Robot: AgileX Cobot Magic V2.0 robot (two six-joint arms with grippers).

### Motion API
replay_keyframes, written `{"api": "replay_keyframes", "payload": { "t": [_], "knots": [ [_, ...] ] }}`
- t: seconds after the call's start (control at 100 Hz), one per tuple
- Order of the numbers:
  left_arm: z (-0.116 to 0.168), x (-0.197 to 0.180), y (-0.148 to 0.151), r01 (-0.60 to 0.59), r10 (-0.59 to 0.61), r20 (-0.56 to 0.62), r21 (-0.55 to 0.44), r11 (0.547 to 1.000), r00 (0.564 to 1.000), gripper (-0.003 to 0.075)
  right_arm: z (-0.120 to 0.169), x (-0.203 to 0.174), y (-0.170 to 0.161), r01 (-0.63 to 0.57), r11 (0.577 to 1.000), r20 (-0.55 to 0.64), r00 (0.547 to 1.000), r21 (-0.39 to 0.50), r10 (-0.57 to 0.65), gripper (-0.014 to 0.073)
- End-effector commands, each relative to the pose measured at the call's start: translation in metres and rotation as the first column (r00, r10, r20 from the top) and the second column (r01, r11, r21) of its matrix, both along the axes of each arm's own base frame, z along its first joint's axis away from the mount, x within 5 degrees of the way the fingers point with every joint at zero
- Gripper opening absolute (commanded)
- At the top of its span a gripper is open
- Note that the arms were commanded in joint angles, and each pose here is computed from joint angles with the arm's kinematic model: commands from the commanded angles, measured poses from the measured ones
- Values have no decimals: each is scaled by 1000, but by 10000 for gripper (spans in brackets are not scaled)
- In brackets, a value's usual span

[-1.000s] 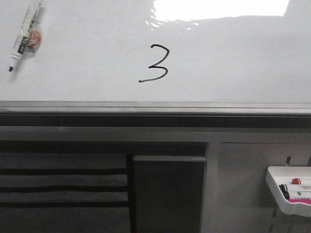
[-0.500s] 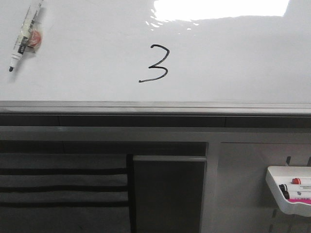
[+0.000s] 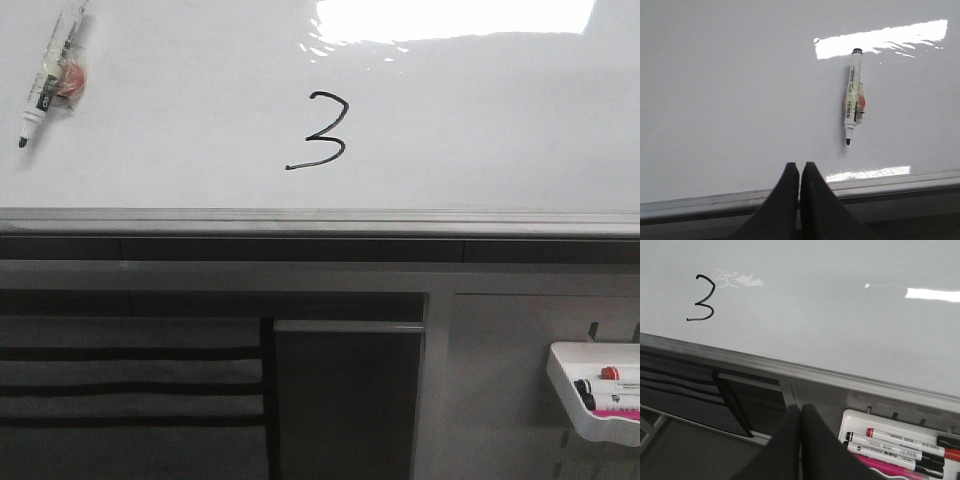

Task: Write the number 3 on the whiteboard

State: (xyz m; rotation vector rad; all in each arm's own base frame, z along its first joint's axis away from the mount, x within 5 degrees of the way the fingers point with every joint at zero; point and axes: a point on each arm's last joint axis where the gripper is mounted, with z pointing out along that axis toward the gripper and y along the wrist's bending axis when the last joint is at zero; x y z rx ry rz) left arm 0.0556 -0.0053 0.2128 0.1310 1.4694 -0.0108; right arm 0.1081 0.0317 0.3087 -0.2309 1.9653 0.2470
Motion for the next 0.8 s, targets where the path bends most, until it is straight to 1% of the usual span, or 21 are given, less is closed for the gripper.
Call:
{"api": "replay_keyframes", "payload": {
  "t": [0.0,0.31,0.38,0.4,0.46,0.48,0.54,0.58,0.66,0.79],
  "knots": [
    [6,-3,1,-3,5,99,-22,1000,995,-20,15,2,-1,15,1000,92,996,11,-16,-68],
    [6,-3,1,-3,5,99,-22,1000,995,-20,14,2,-1,13,1000,94,995,11,-14,-68],
    [6,-3,1,-3,5,99,-22,1000,995,-20,15,-5,-3,13,1000,127,992,12,-14,-68],
    [6,-3,1,-3,5,99,-22,1000,995,-20,14,-8,-5,21,1000,149,989,4,-22,-68],
    [6,-3,1,-3,5,99,-22,1000,995,-20,12,-17,-10,59,998,241,968,25,-63,-68],
    [6,-3,1,-3,5,99,-22,1000,995,-20,9,-20,-13,77,996,267,960,35,-83,-68],
    [6,-3,1,-3,5,99,-22,1000,995,-20,-7,-28,-18,125,989,289,946,82,-144,-68],
    [6,-3,1,-3,5,99,-22,1000,995,-20,-16,-34,-21,151,983,322,930,109,-178,-68],
    [6,-3,1,-3,5,99,-22,1000,995,-20,-41,-42,-25,191,974,356,907,123,-223,-68],
    [6,-3,1,-3,5,99,-22,1000,995,-20,-74,-50,-27,202,970,392,888,134,-240,-68]
  ]
}}
